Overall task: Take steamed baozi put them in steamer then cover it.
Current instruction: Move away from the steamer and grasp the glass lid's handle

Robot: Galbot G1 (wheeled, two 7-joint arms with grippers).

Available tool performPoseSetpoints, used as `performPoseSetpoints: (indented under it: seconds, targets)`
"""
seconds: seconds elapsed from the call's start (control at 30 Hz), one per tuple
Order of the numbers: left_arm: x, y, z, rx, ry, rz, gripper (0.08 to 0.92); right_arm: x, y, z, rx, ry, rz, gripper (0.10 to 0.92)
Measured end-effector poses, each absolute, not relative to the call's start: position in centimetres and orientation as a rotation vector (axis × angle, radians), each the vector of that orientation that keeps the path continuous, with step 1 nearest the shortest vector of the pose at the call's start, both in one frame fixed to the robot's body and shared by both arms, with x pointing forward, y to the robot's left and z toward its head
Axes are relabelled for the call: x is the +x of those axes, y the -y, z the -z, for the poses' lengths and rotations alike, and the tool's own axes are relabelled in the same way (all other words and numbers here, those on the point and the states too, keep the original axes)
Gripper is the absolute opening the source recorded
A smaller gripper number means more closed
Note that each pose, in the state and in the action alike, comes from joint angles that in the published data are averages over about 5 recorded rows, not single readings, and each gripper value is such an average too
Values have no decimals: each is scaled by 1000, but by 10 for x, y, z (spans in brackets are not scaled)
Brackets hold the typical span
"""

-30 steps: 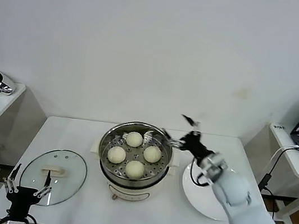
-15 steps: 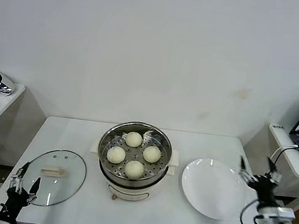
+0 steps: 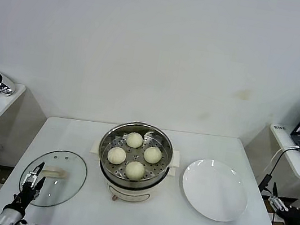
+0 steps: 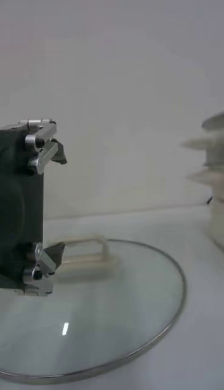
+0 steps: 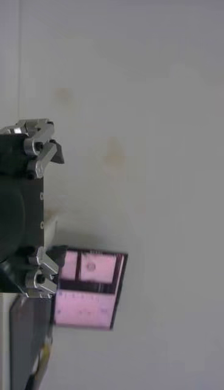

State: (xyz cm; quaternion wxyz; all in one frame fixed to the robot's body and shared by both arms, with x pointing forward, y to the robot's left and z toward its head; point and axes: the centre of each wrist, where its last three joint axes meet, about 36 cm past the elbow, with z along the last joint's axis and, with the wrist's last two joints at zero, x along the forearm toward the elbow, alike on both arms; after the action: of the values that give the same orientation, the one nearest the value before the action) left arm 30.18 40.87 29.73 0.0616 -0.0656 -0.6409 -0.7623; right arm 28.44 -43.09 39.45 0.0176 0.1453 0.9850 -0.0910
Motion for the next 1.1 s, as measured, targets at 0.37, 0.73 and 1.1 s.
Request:
performPoseSetpoints:
  seconds: [0.37,0.73,1.1]
  targets:
    - [341,-411,-288,-210,1895,2362,823,263,432,-389,505,-3068,318,823]
    - [366,-416,-280,-198,1898,2347,802,250,432,-387,526,-3076,345,823]
    - [374,-421,-275,-190,1910,2318,507,244,427,-384,516,-3086,358,823]
